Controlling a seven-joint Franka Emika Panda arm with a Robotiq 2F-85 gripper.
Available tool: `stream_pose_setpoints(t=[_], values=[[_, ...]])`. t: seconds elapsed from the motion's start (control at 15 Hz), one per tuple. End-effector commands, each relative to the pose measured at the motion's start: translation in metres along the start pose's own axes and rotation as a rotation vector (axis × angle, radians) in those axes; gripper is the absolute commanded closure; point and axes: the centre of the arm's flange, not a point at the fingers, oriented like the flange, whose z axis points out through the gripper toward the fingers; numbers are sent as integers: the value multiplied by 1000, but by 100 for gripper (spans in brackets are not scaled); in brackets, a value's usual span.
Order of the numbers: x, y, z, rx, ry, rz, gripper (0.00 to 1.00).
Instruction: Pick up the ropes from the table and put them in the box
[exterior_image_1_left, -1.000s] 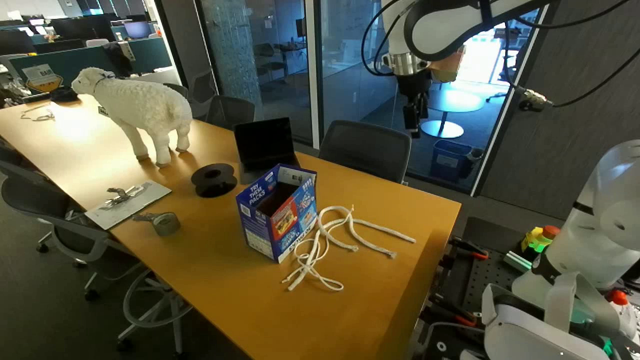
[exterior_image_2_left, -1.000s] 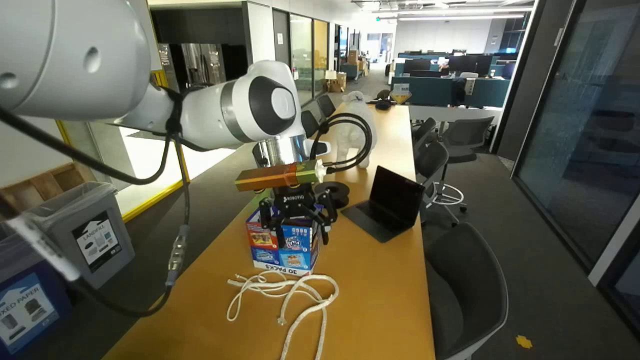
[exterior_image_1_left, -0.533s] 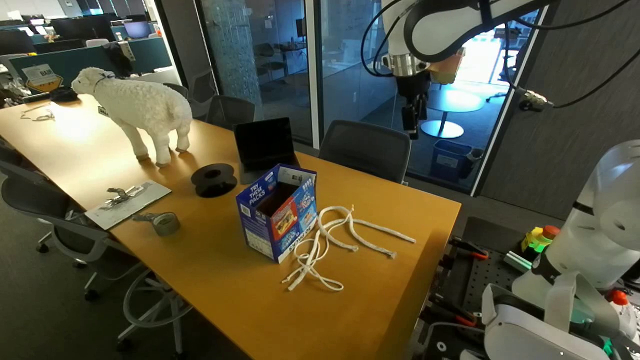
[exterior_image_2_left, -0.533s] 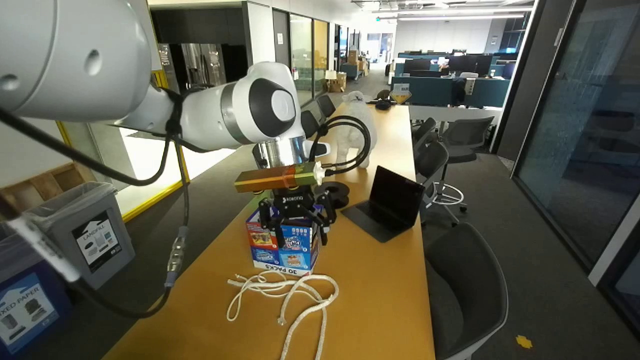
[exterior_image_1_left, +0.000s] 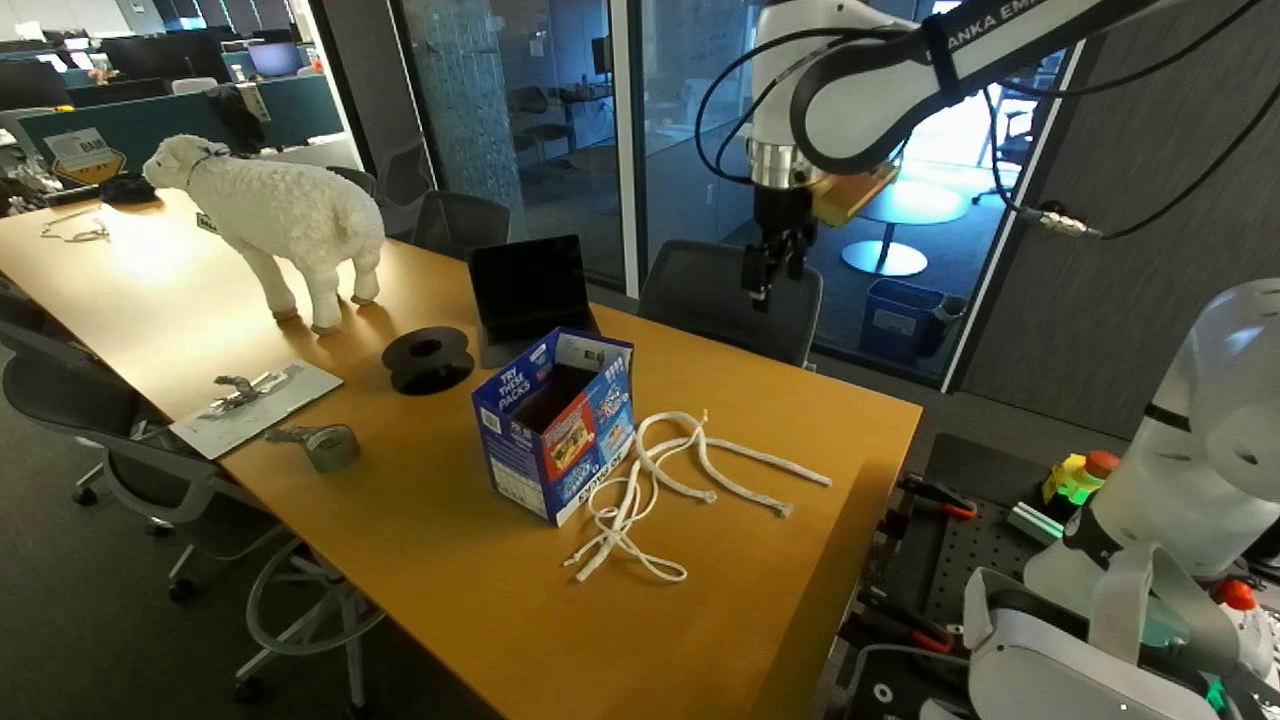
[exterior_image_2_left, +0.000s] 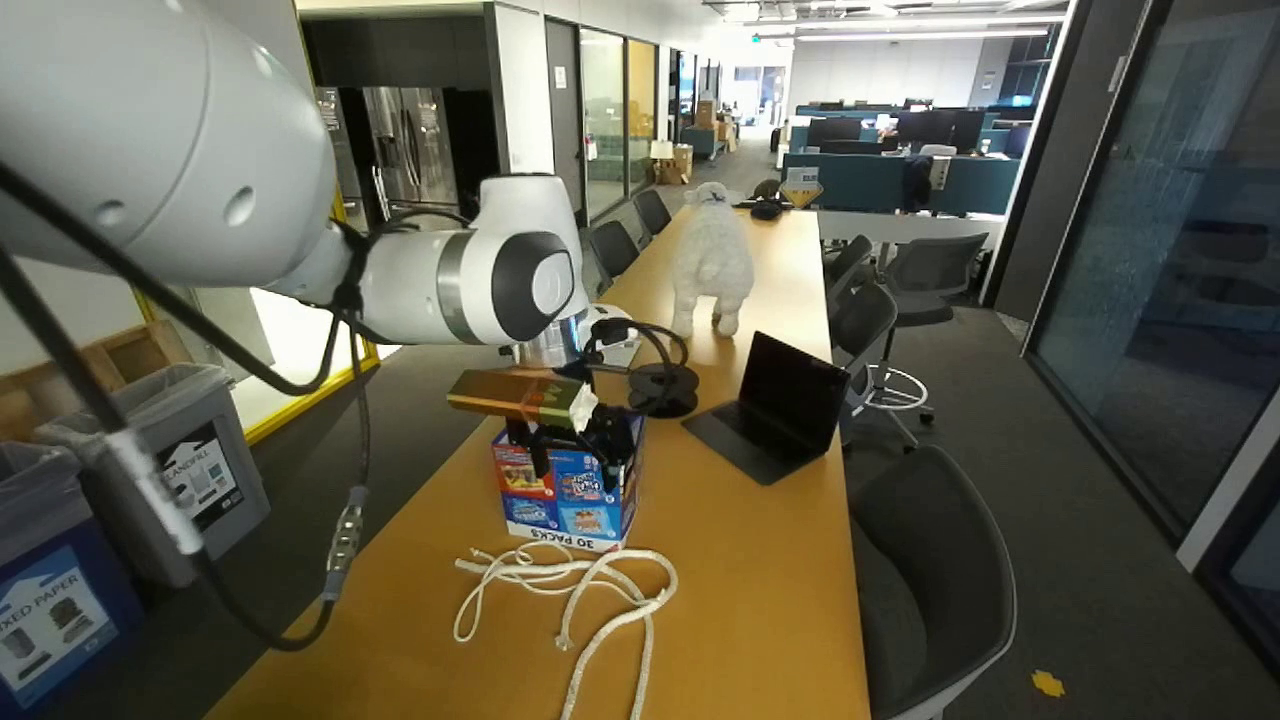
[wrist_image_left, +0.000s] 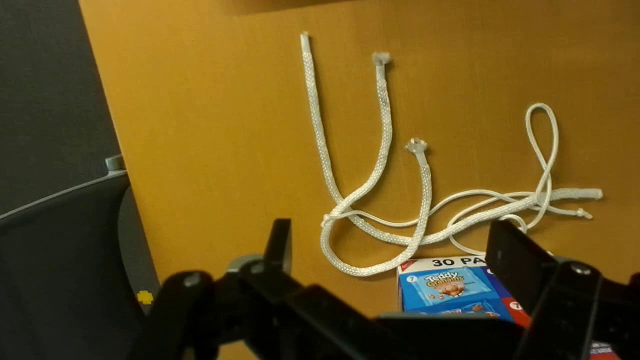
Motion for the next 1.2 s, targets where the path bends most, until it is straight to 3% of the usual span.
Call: stream_pose_setpoints(t=[0.0, 0.47, 0.73, 1.13], values=[[7, -33, 52, 22, 18, 128, 0], [16, -119, 150, 18, -78, 300, 0], [40, -163, 178, 36, -129, 404, 0], [82, -200, 215, 118, -228, 591, 0]])
